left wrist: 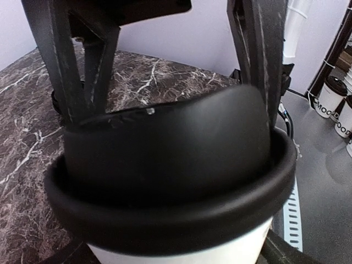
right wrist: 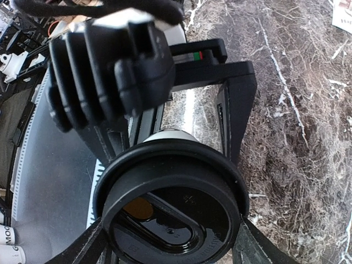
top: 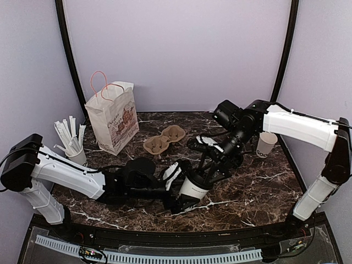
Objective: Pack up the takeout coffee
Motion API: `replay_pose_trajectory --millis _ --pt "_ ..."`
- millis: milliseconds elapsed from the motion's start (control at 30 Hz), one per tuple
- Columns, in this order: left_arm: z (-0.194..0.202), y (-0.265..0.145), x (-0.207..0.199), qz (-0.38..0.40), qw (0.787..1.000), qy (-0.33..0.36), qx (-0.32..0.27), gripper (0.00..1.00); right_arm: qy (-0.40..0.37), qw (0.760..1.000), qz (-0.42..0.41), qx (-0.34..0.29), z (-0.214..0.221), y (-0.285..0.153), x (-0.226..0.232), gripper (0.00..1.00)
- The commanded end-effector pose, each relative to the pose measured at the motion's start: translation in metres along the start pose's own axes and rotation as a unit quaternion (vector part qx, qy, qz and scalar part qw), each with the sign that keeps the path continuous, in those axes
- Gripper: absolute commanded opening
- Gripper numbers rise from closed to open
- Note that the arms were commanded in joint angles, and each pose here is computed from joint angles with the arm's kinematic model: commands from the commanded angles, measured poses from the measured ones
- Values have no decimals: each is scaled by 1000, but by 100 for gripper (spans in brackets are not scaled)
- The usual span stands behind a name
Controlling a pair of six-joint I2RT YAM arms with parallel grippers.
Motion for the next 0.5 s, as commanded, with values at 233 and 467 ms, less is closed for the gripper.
replay_pose_trajectory --millis 233,467 --pt "-2 -8 16 -83 996 -22 6 96 -4 995 98 21 2 -15 -23 61" --pt "11 -21 13 -83 995 -43 26 97 54 974 220 23 7 -57 -76 61"
Point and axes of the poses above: each gripper's point midway between its finger pads, its own y axis out along the fingers, its own x axis along the line the jaws close on, z = x × y, the point moved 7 cm from there along -y, back along the fingers, and after that the axes turned 12 degrees about y, right-handed, at the moved point
